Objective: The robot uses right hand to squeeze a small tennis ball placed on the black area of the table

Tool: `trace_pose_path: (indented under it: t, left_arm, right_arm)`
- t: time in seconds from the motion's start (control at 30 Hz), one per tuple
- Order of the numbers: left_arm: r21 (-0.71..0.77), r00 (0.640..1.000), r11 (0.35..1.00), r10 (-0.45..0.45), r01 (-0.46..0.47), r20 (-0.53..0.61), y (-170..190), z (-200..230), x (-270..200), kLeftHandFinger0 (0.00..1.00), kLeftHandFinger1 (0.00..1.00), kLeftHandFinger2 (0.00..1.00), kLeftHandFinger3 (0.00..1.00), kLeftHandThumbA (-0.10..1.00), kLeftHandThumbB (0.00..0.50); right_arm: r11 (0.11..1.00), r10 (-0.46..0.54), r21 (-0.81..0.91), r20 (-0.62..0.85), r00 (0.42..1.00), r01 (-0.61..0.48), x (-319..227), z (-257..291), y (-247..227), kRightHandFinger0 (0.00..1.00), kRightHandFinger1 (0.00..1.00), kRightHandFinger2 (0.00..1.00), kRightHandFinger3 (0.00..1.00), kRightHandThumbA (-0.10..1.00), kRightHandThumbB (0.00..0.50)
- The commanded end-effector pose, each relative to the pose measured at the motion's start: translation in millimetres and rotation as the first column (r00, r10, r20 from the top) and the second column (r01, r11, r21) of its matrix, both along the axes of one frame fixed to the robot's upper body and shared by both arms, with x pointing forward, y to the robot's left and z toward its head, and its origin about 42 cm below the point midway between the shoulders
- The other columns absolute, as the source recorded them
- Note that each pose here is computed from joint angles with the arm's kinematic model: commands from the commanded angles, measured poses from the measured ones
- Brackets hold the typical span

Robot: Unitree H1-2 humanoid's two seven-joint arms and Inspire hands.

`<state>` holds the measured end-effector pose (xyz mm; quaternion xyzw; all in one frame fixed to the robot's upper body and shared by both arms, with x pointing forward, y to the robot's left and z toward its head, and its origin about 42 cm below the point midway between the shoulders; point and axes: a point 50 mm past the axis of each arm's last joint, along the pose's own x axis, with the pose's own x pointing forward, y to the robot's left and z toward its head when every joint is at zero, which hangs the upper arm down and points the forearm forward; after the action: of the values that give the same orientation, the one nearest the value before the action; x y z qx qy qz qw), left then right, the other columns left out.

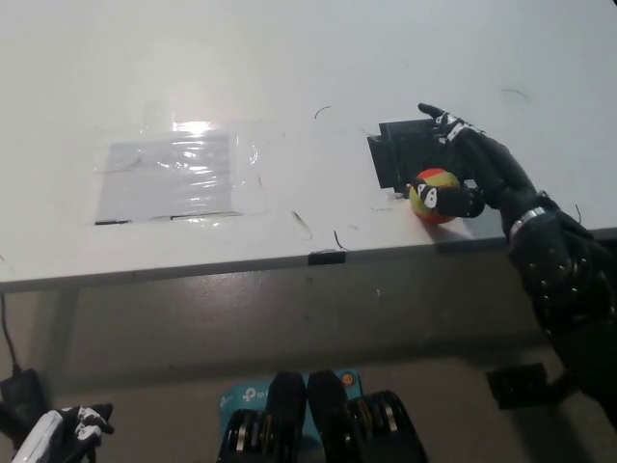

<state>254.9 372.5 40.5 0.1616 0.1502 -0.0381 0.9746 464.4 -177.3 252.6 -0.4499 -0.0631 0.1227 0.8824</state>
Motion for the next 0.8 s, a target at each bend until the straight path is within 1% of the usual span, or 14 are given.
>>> trace_pose_path:
  t: [0.0, 0.07, 0.13, 0.17, 0.27, 0.33, 0.43, 0.47, 0.53, 0.6, 0.63, 0.67, 0.73, 0.77]
  left_arm:
    - [0.024, 0.999, 0.999, -0.029, 0.028, 0.043, 6.2, 14.2, 9.0, 0.00, 0.03, 0.21, 0.37, 0.63, 0.459]
    - [0.022, 0.998, 0.999, -0.035, 0.034, 0.057, 5.2, 16.6, 11.9, 0.00, 0.03, 0.22, 0.34, 0.61, 0.457]
    - [0.012, 0.998, 0.999, -0.036, 0.036, 0.054, 6.6, 17.3, 14.3, 0.02, 0.05, 0.23, 0.34, 0.62, 0.468]
    - [0.017, 0.998, 0.999, -0.041, 0.040, 0.056, 6.6, 19.3, 16.6, 0.03, 0.04, 0.23, 0.34, 0.62, 0.463]
    - [0.016, 0.998, 0.999, -0.043, 0.042, 0.052, 7.5, 24.1, 18.5, 0.08, 0.08, 0.26, 0.35, 0.62, 0.463]
    - [0.018, 0.996, 0.998, -0.059, 0.058, 0.068, 6.6, 23.7, 20.6, 0.07, 0.09, 0.26, 0.37, 0.62, 0.455]
    - [0.025, 0.997, 0.998, -0.051, 0.050, 0.062, 4.0, 24.9, 23.6, 0.06, 0.07, 0.24, 0.38, 0.65, 0.487]
    - [0.029, 0.997, 0.998, -0.051, 0.049, 0.061, 3.3, 26.0, 23.8, 0.04, 0.06, 0.23, 0.39, 0.64, 0.473]
    - [0.025, 0.996, 0.998, -0.055, 0.053, 0.066, 3.1, 26.2, 24.6, 0.04, 0.06, 0.23, 0.37, 0.63, 0.470]
    - [0.017, 0.997, 0.998, -0.055, 0.054, 0.063, 2.8, 26.2, 22.8, 0.04, 0.07, 0.23, 0.36, 0.63, 0.471]
    - [0.018, 0.997, 0.998, -0.056, 0.055, 0.057, 3.0, 26.4, 22.6, 0.05, 0.08, 0.24, 0.36, 0.63, 0.485]
    - [0.022, 0.996, 0.998, -0.065, 0.064, 0.061, 2.9, 27.6, 23.8, 0.06, 0.07, 0.24, 0.36, 0.64, 0.474]
    - [0.040, 0.995, 0.996, -0.078, 0.075, 0.067, 2.8, 30.1, 26.7, 0.05, 0.06, 0.23, 0.35, 0.64, 0.476]
    - [0.043, 0.994, 0.996, -0.083, 0.080, 0.072, 2.8, 30.2, 26.8, 0.04, 0.04, 0.22, 0.34, 0.64, 0.467]
  right_arm:
    - [1.000, -0.007, -0.018, 0.101, 0.995, 0.009, 14.4, 26.9, 12.5, 1.00, 1.00, 1.00, 1.00, 0.59, 0.418]
    - [1.000, -0.010, -0.022, 0.110, 0.994, 0.013, 17.6, 24.5, 14.5, 1.00, 1.00, 1.00, 1.00, 0.60, 0.402]
    - [0.999, -0.016, -0.037, 0.108, 0.994, 0.021, 21.3, 14.8, 17.6, 1.00, 1.00, 1.00, 1.00, 0.62, 0.405]
    - [0.999, -0.024, -0.032, 0.105, 0.994, 0.027, 22.6, 11.5, 17.1, 1.00, 1.00, 1.00, 1.00, 0.63, 0.411]
    - [0.999, -0.036, -0.015, 0.089, 0.995, 0.037, 25.1, 0.7, 16.3, 1.00, 1.00, 1.00, 1.00, 0.59, 0.399]
    - [0.999, -0.043, 0.004, 0.062, 0.997, 0.043, 25.3, -7.6, 15.1, 1.00, 1.00, 1.00, 1.00, 0.58, 0.392]
    - [0.999, -0.046, 0.006, 0.043, 0.998, 0.046, 24.2, -19.4, 16.2, 1.00, 1.00, 1.00, 1.00, 0.59, 0.403]
    - [0.999, -0.049, 0.002, 0.021, 0.999, 0.049, 24.4, -29.7, 18.3, 1.00, 1.00, 1.00, 1.00, 0.59, 0.402]
    - [0.999, -0.053, 0.005, 0.010, 0.999, 0.053, 24.7, -34.3, 18.7, 1.00, 1.00, 1.00, 1.00, 0.58, 0.401]
    - [0.998, -0.068, -0.008, -0.008, 0.998, 0.068, 22.1, -45.2, 18.1, 1.00, 1.00, 1.00, 1.00, 0.53, 0.384]
    - [0.997, -0.078, -0.014, -0.020, 0.997, 0.078, 20.8, -53.9, 16.3, 1.00, 1.00, 1.00, 1.00, 0.48, 0.367]
    - [0.996, -0.087, -0.009, -0.024, 0.996, 0.087, 19.6, -59.0, 14.0, 1.00, 1.00, 1.00, 1.00, 0.42, 0.355]
    - [0.995, -0.100, 0.003, -0.031, 0.995, 0.100, 19.0, -67.1, 9.5, 1.00, 1.00, 1.00, 1.00, 0.41, 0.355]
    - [0.994, -0.105, 0.033, -0.053, 0.993, 0.106, 19.0, -72.1, 8.2, 1.00, 1.00, 1.00, 1.00, 0.37, 0.335]
